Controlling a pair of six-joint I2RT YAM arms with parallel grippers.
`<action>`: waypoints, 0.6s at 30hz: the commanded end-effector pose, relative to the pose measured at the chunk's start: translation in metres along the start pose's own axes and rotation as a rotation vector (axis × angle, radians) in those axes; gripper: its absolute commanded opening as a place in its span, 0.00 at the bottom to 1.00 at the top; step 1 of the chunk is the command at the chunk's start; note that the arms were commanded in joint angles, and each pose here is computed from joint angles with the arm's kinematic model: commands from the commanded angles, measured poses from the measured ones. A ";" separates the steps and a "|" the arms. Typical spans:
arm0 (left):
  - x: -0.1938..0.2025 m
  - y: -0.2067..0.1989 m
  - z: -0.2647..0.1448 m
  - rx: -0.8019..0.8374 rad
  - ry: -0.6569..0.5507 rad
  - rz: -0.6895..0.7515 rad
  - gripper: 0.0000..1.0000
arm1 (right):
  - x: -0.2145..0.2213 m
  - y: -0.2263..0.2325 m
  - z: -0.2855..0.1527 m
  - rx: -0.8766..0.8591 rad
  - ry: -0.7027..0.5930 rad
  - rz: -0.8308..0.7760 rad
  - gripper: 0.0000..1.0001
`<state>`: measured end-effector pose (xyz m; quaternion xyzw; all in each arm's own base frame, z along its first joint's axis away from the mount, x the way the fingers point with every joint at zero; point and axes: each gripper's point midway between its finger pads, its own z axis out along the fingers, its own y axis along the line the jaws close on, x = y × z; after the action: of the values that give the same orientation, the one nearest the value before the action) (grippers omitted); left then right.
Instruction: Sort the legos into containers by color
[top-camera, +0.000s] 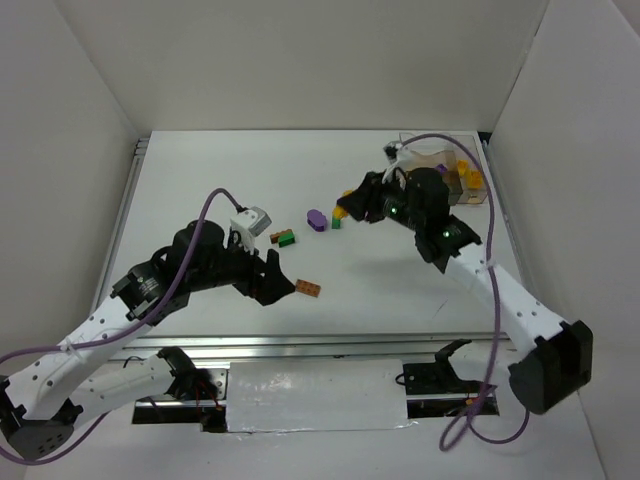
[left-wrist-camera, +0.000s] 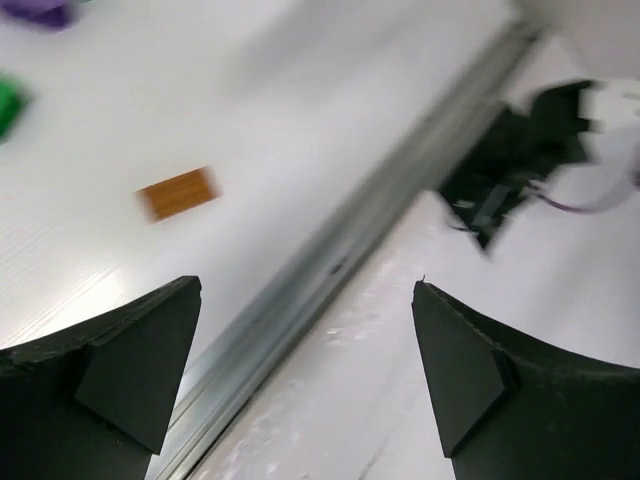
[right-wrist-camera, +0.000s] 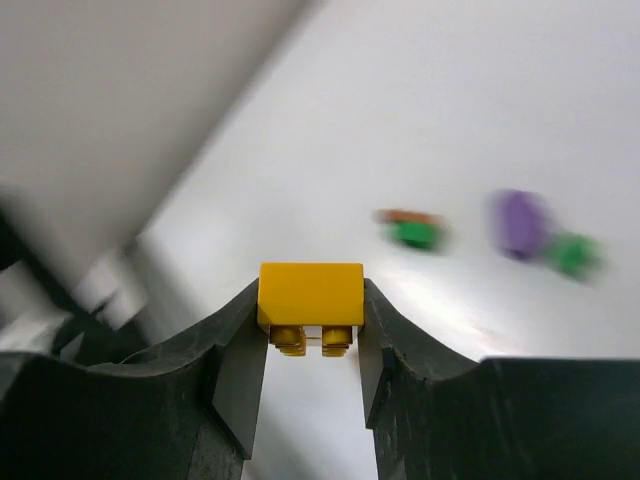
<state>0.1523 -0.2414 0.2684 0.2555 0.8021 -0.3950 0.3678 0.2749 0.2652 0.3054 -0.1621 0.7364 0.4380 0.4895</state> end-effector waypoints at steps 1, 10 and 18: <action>0.013 0.076 -0.025 -0.447 0.021 -0.001 1.00 | -0.038 -0.141 -0.016 0.569 -0.082 0.013 0.00; 0.023 0.104 -0.042 -0.595 -0.076 -0.043 1.00 | -0.109 -0.408 -0.111 1.373 -0.220 0.236 0.00; 0.030 0.102 -0.030 -0.558 -0.017 -0.031 1.00 | -0.144 -0.500 -0.161 1.638 -0.254 0.174 0.03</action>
<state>0.1887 -0.1553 0.2071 0.1317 0.8852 -0.1677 0.4135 0.5788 -0.1501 0.1895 0.3507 0.7850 -0.1384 0.4916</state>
